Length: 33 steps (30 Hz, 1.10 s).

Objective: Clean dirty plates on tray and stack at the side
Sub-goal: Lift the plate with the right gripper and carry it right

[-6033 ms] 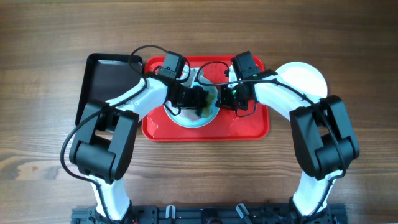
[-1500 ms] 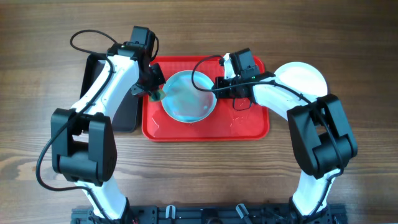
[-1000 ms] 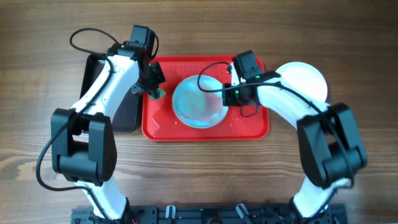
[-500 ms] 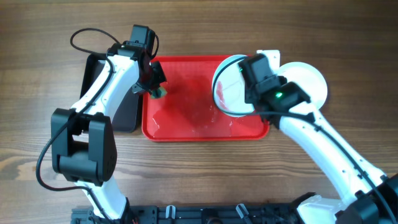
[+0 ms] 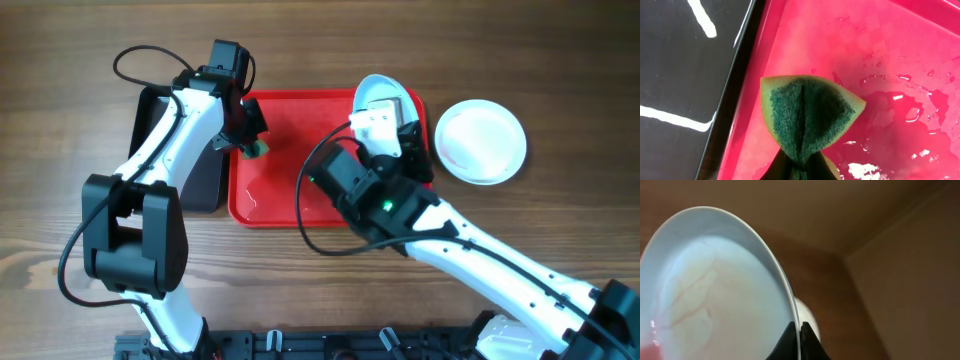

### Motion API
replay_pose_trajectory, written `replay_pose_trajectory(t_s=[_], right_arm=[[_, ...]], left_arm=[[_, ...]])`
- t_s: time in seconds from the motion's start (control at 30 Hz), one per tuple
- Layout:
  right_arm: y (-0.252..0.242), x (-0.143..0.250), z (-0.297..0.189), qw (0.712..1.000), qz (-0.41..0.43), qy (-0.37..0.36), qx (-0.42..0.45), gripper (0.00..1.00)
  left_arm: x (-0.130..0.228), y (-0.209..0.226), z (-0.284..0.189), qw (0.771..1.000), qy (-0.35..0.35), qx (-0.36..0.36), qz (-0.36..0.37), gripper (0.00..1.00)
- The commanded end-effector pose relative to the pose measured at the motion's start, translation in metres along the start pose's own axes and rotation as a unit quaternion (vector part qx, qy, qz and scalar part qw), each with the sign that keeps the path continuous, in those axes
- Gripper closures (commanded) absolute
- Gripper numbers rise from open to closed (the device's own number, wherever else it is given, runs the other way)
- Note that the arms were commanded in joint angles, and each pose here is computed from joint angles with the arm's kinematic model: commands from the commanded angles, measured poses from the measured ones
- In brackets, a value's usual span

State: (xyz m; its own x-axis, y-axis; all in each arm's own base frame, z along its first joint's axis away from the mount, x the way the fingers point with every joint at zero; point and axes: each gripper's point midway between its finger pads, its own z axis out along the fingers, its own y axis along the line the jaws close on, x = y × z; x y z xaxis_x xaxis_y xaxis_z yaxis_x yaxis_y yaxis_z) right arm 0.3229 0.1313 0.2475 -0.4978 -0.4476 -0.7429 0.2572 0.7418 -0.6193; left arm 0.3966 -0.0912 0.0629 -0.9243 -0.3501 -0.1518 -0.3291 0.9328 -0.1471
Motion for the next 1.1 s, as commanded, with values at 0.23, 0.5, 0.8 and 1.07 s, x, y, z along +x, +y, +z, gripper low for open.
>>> replay_pose_trajectory(t_s=[0.23,0.5,0.8,1.07], right_arm=[[-0.033,-0.032,-0.013,0.991,-0.060,-0.047,0.109,0.96],[-0.031,-0.050,-0.016,0.991,-0.056,-0.054,0.107,0.96],[-0.031,-0.052,-0.016,0.992,-0.045,-0.056,0.106,0.96],[-0.031,-0.052,-0.016,0.992,-0.044,-0.056,0.106,0.96]], left_arm=[[-0.004,-0.005,-0.010,1.000,-0.010,0.015,0.006,0.96],[-0.004,-0.005,-0.010,1.000,-0.010,0.015,0.006,0.96],[-0.004,-0.006,-0.010,1.000,-0.009,0.016,0.006,0.96],[-0.004,-0.006,-0.010,1.000,-0.008,0.016,0.006,0.96]])
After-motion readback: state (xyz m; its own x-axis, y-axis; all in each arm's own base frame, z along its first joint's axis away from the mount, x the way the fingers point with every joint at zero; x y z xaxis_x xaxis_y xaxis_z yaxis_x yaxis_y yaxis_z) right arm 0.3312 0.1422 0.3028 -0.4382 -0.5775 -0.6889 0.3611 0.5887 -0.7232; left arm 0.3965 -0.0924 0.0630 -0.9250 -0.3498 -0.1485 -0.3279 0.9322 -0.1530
